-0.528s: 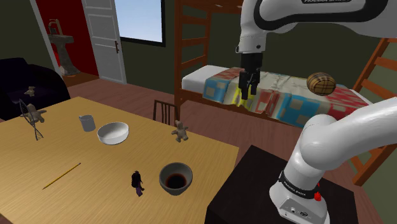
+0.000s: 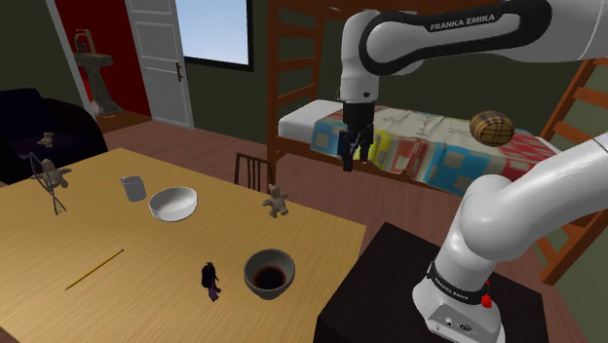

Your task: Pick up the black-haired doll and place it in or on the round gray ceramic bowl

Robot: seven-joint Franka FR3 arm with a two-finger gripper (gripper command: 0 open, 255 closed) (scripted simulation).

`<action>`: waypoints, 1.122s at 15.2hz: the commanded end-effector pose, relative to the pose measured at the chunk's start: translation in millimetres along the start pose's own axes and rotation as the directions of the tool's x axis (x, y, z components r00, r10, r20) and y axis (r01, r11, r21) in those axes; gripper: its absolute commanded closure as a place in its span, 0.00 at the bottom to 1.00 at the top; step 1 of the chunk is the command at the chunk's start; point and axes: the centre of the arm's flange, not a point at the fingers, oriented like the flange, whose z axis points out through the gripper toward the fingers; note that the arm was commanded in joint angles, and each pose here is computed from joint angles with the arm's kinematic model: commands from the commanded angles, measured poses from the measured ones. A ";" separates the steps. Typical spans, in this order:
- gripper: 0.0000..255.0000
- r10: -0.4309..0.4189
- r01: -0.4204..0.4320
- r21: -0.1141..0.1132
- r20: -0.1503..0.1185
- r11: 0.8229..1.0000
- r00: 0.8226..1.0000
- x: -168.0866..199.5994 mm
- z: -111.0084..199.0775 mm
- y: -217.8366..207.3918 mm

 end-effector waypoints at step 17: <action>0.00 -0.016 0.015 -0.019 -0.058 1.000 0.998 141.4 133.3 -130.3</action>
